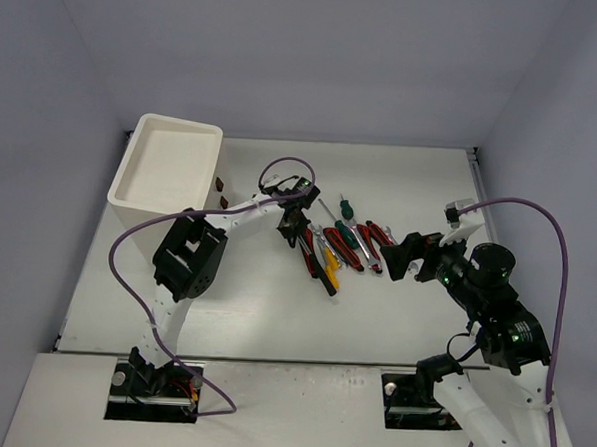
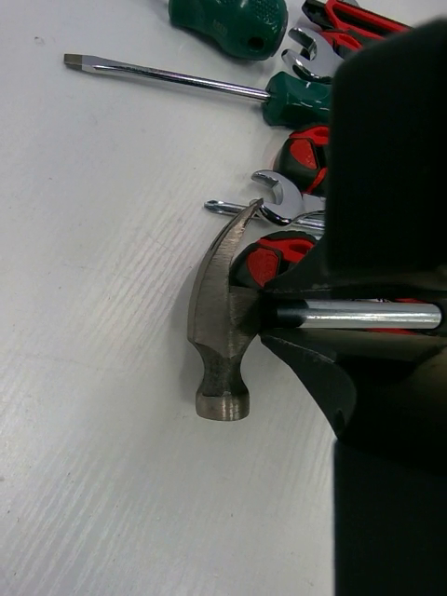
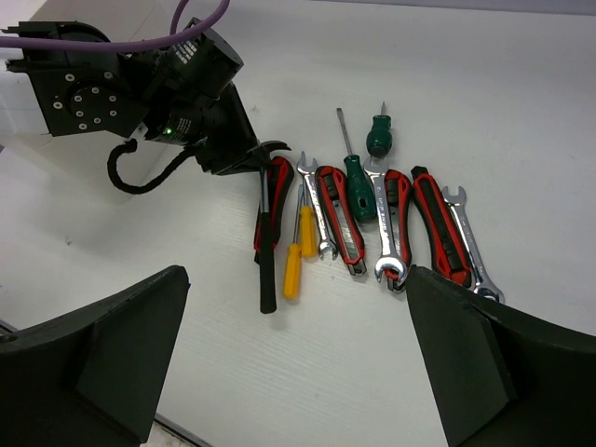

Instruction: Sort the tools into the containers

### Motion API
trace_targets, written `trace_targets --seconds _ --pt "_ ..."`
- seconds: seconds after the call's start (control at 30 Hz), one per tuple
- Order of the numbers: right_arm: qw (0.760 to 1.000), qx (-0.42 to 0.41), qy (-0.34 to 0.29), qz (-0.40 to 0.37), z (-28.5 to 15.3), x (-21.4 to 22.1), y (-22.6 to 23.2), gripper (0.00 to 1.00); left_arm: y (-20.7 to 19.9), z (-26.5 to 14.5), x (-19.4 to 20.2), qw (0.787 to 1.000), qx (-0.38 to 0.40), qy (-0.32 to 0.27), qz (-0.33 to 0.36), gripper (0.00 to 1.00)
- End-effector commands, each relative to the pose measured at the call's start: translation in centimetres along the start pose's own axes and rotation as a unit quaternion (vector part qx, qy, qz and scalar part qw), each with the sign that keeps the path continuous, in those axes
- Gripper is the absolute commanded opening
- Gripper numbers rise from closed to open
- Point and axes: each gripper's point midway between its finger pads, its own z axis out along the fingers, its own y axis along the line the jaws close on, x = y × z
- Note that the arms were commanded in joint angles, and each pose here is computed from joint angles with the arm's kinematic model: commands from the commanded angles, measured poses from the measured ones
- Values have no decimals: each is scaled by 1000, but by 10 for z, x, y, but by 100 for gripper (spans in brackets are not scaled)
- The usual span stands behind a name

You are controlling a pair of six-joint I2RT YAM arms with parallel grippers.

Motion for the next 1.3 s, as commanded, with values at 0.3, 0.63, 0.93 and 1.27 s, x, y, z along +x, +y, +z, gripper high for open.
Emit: trace_targets --seconds 0.3,0.63,0.93,1.27 --pt "999 -17 -32 -6 -2 -20 9 100 -20 -103 -66 987 74 -85 111 0" --pt "999 -16 -39 -9 -6 -25 9 100 -28 -148 -85 975 117 -122 144 0" --pt "999 -18 -43 -10 -9 -26 11 100 -38 -175 -96 958 168 -164 164 0" --pt "999 -48 -15 -17 1 -17 19 100 -52 -180 -88 931 219 -168 237 0"
